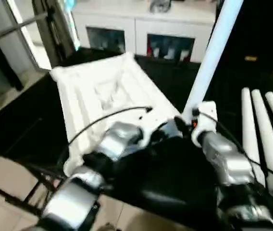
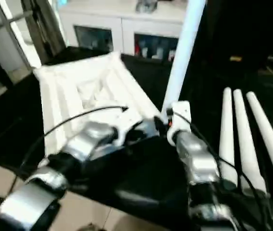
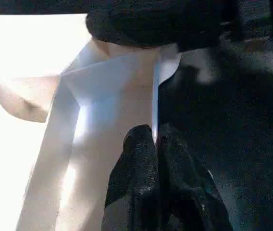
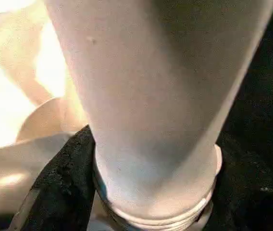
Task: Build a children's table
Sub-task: Rotate leg to tighten
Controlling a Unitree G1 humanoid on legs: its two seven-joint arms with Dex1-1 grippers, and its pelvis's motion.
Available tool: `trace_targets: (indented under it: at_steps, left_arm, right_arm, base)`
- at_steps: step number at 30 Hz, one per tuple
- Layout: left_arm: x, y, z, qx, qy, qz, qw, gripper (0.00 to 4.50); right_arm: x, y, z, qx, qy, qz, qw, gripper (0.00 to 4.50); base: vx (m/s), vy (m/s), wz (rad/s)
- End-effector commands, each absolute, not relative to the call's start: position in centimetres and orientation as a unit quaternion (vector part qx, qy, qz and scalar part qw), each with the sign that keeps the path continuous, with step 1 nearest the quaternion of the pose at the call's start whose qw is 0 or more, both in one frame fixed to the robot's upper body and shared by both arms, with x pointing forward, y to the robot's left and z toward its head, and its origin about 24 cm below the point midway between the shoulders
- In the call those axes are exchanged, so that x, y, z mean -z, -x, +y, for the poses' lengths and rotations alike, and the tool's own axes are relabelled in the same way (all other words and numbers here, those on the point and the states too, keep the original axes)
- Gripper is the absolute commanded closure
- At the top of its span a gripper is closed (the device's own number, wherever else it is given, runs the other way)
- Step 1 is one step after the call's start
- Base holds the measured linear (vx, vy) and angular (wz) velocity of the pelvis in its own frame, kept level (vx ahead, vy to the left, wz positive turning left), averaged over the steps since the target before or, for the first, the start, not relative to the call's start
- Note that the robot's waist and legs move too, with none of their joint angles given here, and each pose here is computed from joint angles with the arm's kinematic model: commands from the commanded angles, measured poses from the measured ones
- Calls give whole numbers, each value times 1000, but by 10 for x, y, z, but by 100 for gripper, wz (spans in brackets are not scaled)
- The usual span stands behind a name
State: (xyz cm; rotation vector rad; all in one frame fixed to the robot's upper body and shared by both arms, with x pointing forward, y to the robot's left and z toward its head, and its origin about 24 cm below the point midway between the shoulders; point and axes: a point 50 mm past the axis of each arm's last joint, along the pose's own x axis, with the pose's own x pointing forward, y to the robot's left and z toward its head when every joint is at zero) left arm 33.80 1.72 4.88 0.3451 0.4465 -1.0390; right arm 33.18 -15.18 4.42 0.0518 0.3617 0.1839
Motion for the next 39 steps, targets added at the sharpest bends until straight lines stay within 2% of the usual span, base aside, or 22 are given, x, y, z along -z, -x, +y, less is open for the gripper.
trace_targets:
  at_steps: [1,3,5,8,13,19,22,23,31,32,34,38,39]
  left_arm:
    - [-70,-346,2,480,-169,164,845,450]
    - [-72,-345,-1,487,-172,154,842,450]
    - [-72,-344,-1,501,-173,145,835,450]
    - [-71,-340,1,528,-176,134,820,450]
    - [-68,-335,7,557,-174,128,802,450]
    - [-66,-322,25,628,-172,104,752,450]
    - [-67,-319,35,651,-174,102,732,450]
    - [-68,-317,42,663,-177,101,721,450]
    - [-69,-316,55,676,-188,106,705,450]
    - [-69,-315,57,677,-188,106,704,450]
    - [-69,-314,58,679,-187,106,702,450]
    - [-68,-312,59,683,-185,108,698,450]
    - [-68,-312,59,683,-185,108,698,450]
  right_arm:
    - [-22,-323,-122,-136,-55,231,962,173]
    - [-25,-326,-120,-137,-64,224,963,103]
    - [-27,-327,-122,-140,-63,218,964,100]
    - [-31,-329,-126,-148,-28,202,968,61]
    - [-38,-324,-133,-201,12,185,962,61]
    - [-56,-308,-157,-304,38,153,939,61]
    - [-61,-297,-169,-357,62,155,919,61]
    - [-62,-288,-176,-389,75,164,903,61]
    - [-60,-279,-184,-417,85,182,886,61]
    - [-60,-279,-183,-417,79,180,887,86]
    - [-60,-279,-183,-419,76,178,887,86]
    - [-58,-275,-180,-436,71,181,879,133]
    - [-58,-275,-180,-436,71,181,879,133]
  base:
    - [0,0,0]
    - [0,0,0]
    - [0,0,0]
    - [0,0,0]
    - [0,0,0]
    - [0,0,0]
    - [0,0,0]
    - [0,0,0]
    - [0,0,0]
    - [0,0,0]
    - [0,0,0]
    - [0,0,0]
    - [0,0,0]
